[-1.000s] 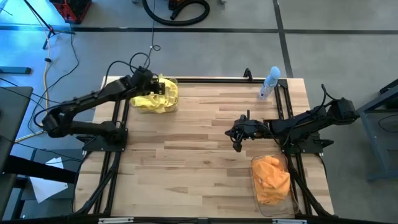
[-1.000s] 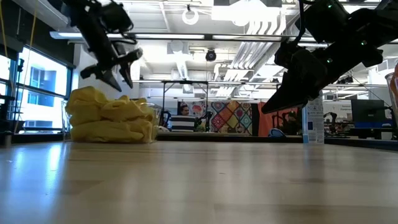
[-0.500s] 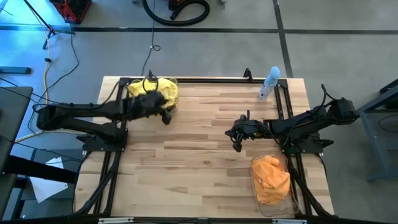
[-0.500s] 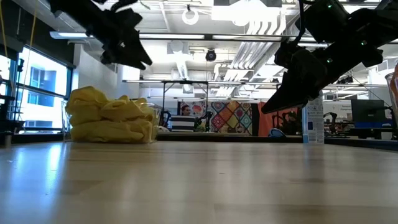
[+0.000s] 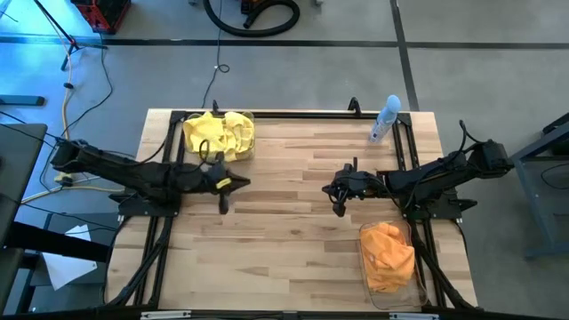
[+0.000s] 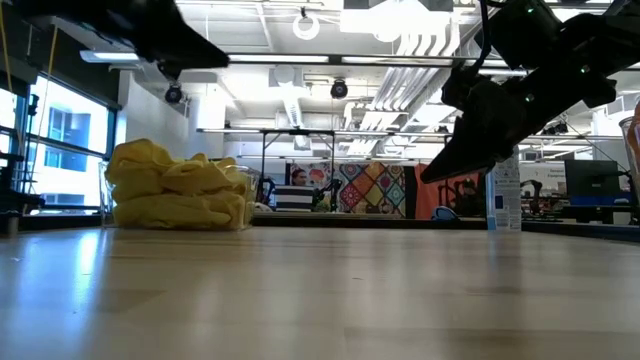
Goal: Sort microfiber towel by color & place in baskets
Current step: Return to Home Position
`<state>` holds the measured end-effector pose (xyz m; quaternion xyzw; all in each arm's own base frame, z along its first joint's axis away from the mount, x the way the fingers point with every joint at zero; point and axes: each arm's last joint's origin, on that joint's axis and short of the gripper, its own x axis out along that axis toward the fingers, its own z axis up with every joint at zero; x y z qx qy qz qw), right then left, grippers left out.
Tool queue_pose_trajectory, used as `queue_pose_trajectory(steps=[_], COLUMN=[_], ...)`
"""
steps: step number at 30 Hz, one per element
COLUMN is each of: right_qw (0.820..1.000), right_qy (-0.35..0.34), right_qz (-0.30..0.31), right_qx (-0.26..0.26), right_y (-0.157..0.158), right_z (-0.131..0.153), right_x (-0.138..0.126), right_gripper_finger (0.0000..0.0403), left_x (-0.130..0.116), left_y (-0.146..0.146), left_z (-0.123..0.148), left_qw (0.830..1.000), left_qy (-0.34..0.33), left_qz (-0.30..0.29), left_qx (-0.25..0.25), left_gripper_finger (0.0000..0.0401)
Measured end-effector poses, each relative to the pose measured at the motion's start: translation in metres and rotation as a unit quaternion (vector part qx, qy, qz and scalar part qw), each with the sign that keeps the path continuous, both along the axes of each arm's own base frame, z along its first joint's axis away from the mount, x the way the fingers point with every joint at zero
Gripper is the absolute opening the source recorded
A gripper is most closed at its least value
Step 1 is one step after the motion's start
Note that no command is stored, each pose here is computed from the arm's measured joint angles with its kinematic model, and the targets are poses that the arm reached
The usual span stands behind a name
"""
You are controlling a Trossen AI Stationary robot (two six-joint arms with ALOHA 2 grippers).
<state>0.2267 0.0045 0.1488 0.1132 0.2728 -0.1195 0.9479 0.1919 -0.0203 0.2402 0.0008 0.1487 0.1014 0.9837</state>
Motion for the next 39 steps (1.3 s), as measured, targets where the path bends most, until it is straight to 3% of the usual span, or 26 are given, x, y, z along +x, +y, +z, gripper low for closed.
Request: queue_pose_trajectory(steps=[8, 20, 34, 39], right_qw=[1.000, 1.000, 1.000, 1.000], right_qy=[0.000, 0.000, 0.000, 0.001], right_qz=[-0.024, -0.024, -0.023, -0.023], right_qx=[-0.015, -0.014, -0.015, -0.015], right_y=[-0.002, -0.002, -0.002, -0.002], right_z=[0.000, 0.000, 0.000, 0.000], right_x=[0.000, 0.000, 0.000, 0.000], right_gripper_finger=[0.0016, 0.0016, 0.0016, 0.0016], left_x=[-0.033, -0.077, -0.098, -0.096], left_y=[0.000, 0.009, 0.012, 0.010], left_z=[-0.011, -0.041, -0.058, -0.068], left_qw=[0.996, 0.990, 0.979, 0.979], left_qy=[-0.044, -0.120, -0.177, -0.167], left_qz=[-0.047, -0.057, -0.070, -0.086], left_qx=[0.063, 0.053, 0.072, 0.077], left_gripper_finger=[0.0001, 0.0000, 0.0000, 0.0000])
